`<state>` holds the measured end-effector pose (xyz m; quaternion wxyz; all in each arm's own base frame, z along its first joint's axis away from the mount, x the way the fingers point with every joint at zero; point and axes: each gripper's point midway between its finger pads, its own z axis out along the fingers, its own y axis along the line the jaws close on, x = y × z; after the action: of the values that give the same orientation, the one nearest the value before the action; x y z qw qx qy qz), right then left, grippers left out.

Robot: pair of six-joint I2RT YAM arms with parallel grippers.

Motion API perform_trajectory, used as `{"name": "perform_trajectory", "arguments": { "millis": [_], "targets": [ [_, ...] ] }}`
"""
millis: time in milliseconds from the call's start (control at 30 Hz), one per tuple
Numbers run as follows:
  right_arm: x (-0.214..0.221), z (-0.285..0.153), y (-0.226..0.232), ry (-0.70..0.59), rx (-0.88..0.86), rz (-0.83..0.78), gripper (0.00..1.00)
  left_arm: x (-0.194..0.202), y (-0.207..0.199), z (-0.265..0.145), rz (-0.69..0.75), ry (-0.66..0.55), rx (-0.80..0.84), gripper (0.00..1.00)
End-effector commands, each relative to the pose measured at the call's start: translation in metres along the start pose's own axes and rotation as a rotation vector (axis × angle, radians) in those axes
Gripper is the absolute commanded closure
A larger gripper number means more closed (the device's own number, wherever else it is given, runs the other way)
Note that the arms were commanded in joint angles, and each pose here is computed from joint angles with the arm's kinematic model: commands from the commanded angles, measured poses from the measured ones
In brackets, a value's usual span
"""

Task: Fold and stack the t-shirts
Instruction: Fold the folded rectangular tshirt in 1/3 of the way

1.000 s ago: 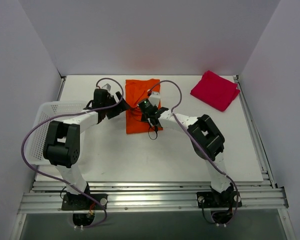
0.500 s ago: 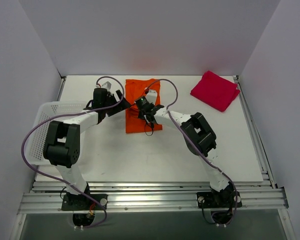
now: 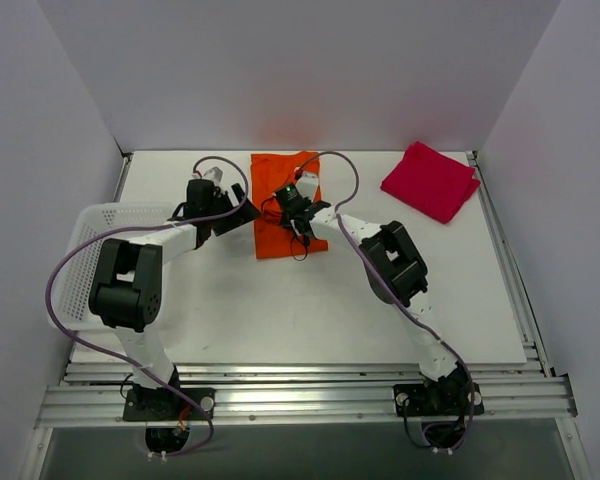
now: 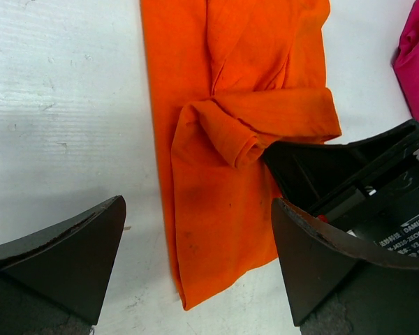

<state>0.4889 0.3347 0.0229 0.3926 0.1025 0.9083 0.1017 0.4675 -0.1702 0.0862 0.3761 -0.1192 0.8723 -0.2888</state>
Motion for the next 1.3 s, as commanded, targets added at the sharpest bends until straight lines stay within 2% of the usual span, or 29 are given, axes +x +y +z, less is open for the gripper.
{"name": "perform_trajectory", "arguments": {
  "millis": [0,100,133,233,267,333,433,467,500,533,567,600,633,667,700,767,800,867,900,1033,1233,1267],
  "targets": [
    [-0.018,0.0,-0.001,-0.019,0.023,-0.007,1.0,-0.007,-0.005,0.004,0.031,-0.024,0.043,0.06],
    [-0.057,0.006,0.008,-0.072,0.013,-0.005,1.0,-0.009,-0.004,0.002,0.031,-0.026,0.041,0.06],
    [-0.095,-0.001,0.024,-0.139,-0.025,0.014,1.0,-0.009,-0.003,0.002,0.032,-0.026,0.04,0.06],
    [-0.137,0.023,0.012,-0.193,-0.023,0.053,1.0,-0.012,-0.003,-0.003,0.035,-0.031,0.035,0.06],
    [-0.174,0.015,0.026,-0.269,-0.091,0.091,1.0,-0.012,-0.003,-0.004,0.037,-0.031,0.036,0.06],
    [-0.203,0.029,0.015,-0.337,-0.124,0.12,0.96,-0.014,-0.003,-0.008,0.037,-0.04,0.028,0.06],
    [-0.256,0.019,0.017,-0.485,-0.237,0.165,0.81,-0.015,-0.004,-0.013,0.04,-0.048,0.028,0.06],
    [-0.263,0.01,0.019,-0.491,-0.269,0.15,0.73,-0.017,-0.007,-0.015,0.042,-0.055,0.033,0.06],
    [-0.27,0.002,0.019,-0.503,-0.281,0.143,0.55,-0.017,-0.007,-0.016,0.043,-0.057,0.03,0.06],
    [-0.274,-0.007,0.02,-0.513,-0.285,0.136,0.48,-0.018,-0.006,-0.018,0.043,-0.061,0.027,0.06],
    [-0.296,-0.041,0.026,-0.565,-0.314,0.143,0.43,-0.02,-0.009,-0.02,0.044,-0.068,0.034,0.06],
    [-0.271,-0.03,0.016,-0.512,-0.283,0.125,0.39,-0.02,-0.01,-0.02,0.043,-0.07,0.039,0.06],
    [-0.268,-0.042,0.017,-0.517,-0.291,0.123,0.38,-0.02,-0.013,-0.021,0.043,-0.07,0.046,0.06],
    [-0.29,-0.083,0.021,-0.589,-0.329,0.144,0.38,-0.024,-0.019,-0.022,0.044,-0.077,0.056,0.06],
    [-0.257,-0.068,0.004,-0.535,-0.273,0.134,0.38,-0.024,-0.024,-0.022,0.049,-0.077,0.061,0.06],
    [-0.262,-0.108,0.004,-0.588,-0.297,0.159,0.37,-0.023,-0.028,-0.019,0.056,-0.071,0.047,0.05],
    [-0.236,-0.097,-0.011,-0.546,-0.256,0.15,0.37,-0.032,-0.037,-0.018,0.063,-0.086,0.055,0.04],
    [-0.231,-0.113,-0.014,-0.55,-0.262,0.168,0.37,-0.028,-0.044,-0.009,0.077,-0.069,0.053,0.04],
    [-0.216,-0.106,-0.022,-0.52,-0.246,0.162,0.37,-0.037,-0.055,-0.007,0.086,-0.087,0.068,0.04],
    [-0.196,-0.1,-0.038,-0.476,-0.203,0.165,0.38,-0.03,-0.076,0.012,0.08,-0.052,0.085,0.01],
    [-0.191,-0.09,-0.069,-0.456,-0.14,0.188,0.39,-0.003,-0.11,0.028,0.106,-0.016,0.088,0.0],
    [-0.192,-0.091,-0.071,-0.454,-0.138,0.195,0.39,0.006,-0.113,0.027,0.093,0.007,0.073,0.05]
  ]
}}
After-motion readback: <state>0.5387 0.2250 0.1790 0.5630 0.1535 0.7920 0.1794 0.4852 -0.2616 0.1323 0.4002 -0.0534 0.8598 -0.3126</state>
